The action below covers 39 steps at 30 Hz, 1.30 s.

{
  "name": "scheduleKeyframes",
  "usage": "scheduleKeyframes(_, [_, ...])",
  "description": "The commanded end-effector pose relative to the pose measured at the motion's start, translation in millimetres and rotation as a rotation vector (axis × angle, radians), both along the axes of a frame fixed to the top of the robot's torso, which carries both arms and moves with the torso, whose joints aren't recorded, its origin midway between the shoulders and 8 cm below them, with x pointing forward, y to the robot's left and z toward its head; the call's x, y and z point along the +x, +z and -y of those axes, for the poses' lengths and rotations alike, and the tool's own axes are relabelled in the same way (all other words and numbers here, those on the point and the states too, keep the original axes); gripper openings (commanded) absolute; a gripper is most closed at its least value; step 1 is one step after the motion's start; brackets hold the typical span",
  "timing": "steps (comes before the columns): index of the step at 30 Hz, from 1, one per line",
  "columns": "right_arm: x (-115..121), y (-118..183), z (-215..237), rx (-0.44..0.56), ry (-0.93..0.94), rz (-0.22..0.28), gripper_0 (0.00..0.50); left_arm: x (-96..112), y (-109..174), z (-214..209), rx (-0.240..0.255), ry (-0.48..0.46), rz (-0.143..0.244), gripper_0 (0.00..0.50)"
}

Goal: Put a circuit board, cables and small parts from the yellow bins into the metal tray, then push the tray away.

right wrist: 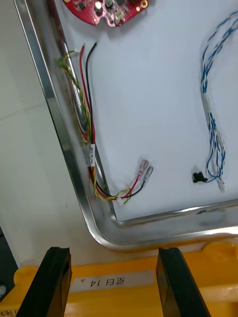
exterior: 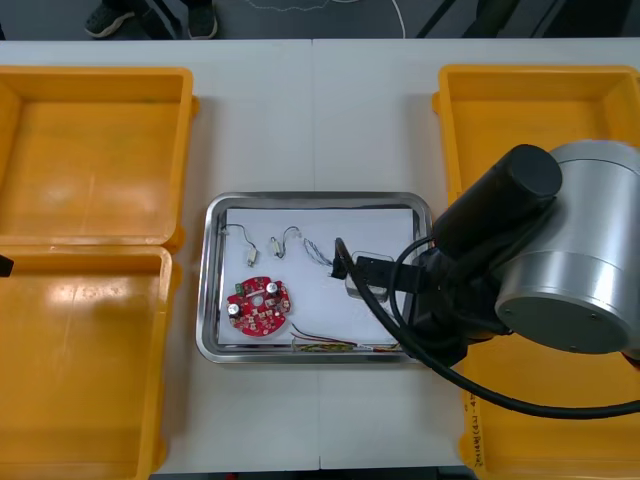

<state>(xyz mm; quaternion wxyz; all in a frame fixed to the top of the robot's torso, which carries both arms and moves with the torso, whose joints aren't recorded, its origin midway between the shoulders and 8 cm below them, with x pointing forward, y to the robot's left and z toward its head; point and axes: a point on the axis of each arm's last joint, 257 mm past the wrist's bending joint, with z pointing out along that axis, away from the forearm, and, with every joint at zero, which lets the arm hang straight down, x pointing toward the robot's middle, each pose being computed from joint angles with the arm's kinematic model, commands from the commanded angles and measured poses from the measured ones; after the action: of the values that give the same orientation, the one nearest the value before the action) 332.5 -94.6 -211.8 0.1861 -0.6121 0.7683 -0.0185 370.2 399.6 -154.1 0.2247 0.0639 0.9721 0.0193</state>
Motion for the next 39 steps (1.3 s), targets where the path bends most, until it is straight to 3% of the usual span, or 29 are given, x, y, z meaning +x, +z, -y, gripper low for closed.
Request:
scheduleKeyframes(1, [5,10,-38,-0.026,0.145,0.068,0.5,-6,15,-19,0.005,0.127,0.026,0.5])
scheduleKeyframes(19, [17,-19,-92,-0.125,0.298,0.15,0.5,-8,14,-22,0.007,0.137,0.022,0.5])
scheduleKeyframes(28, [10,-36,-111,-0.138,0.344,0.135,0.5,-8,14,-22,0.007,0.137,0.022,0.5])
scheduleKeyframes(34, [4,-50,-117,-0.165,0.374,0.163,0.5,-8,14,-22,0.007,0.137,0.022,0.5])
scheduleKeyframes(39, [-2,-60,-120,-0.172,0.379,0.139,0.5,-8,14,-22,0.007,0.137,0.022,0.5])
